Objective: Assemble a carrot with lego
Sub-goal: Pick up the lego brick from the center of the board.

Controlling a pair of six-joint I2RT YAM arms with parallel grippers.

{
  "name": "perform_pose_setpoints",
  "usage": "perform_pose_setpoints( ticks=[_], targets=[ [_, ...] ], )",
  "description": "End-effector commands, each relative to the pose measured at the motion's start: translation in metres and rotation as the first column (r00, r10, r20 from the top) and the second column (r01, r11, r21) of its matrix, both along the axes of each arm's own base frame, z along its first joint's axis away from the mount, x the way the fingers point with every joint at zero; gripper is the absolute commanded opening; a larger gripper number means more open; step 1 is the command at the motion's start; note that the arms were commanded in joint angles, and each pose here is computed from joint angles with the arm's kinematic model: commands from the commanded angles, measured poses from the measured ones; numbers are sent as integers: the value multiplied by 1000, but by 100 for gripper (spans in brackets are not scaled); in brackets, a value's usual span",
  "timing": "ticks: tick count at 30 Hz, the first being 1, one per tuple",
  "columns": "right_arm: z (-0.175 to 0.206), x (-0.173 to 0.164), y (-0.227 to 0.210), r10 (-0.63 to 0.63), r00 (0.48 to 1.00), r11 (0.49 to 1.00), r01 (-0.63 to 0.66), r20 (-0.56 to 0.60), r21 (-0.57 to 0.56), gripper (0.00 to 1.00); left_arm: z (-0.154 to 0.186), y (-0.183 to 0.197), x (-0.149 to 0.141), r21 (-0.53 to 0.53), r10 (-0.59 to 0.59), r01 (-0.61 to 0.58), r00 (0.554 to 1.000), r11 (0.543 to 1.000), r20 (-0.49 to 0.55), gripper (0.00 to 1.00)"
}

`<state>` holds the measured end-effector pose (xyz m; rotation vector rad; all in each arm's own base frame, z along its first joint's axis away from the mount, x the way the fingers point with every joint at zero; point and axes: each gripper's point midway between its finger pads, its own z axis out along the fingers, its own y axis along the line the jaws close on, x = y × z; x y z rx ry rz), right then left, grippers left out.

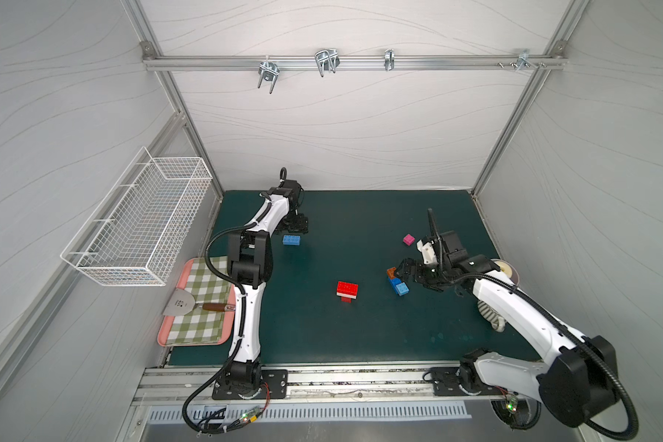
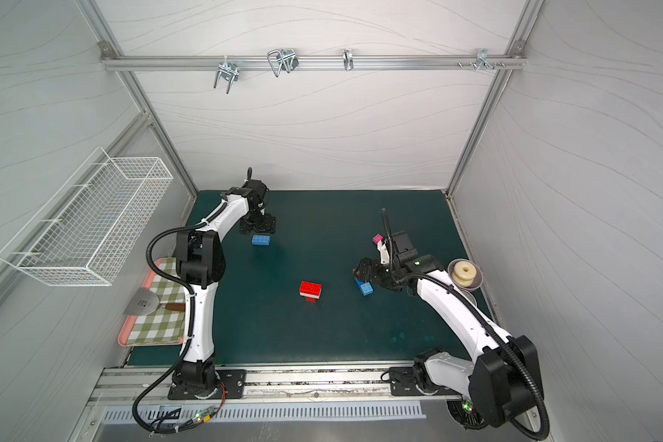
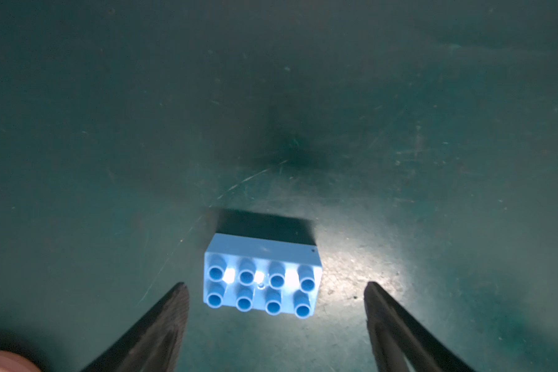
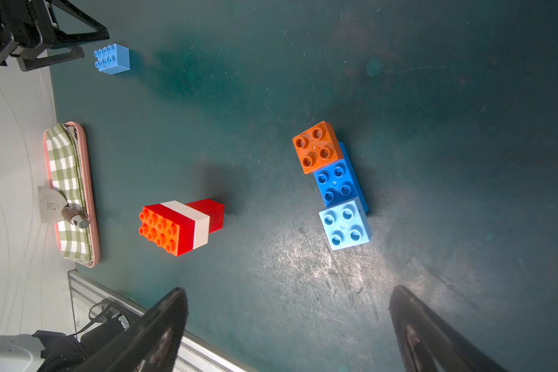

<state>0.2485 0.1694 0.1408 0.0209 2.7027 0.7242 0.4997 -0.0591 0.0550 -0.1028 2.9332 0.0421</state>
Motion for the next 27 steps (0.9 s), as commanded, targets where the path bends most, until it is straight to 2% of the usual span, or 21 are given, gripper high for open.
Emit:
perform_pose_setpoints(
  ticks=[1,14,20,27],
  targets=[
    [3,2,0,3,1000,1000,-3,-3,0,99,-7,5,4,-9,-16,16,1000,1000,-13,85],
    [2,4,0,2,1000,1000,-2,-6,-2,99,-23,-3,-3,-62,-19,15,998,998,-66,78],
    [2,4,1,2,1000,1000,-2,-6,-2,99,-23,-3,-5,-63,-18,13,997,998,-69,74],
    [1,4,1,-1,1000,1000,1,-9,1,99,-26,0,-8,-47,-17,13,997,999,-78,73]
  ],
)
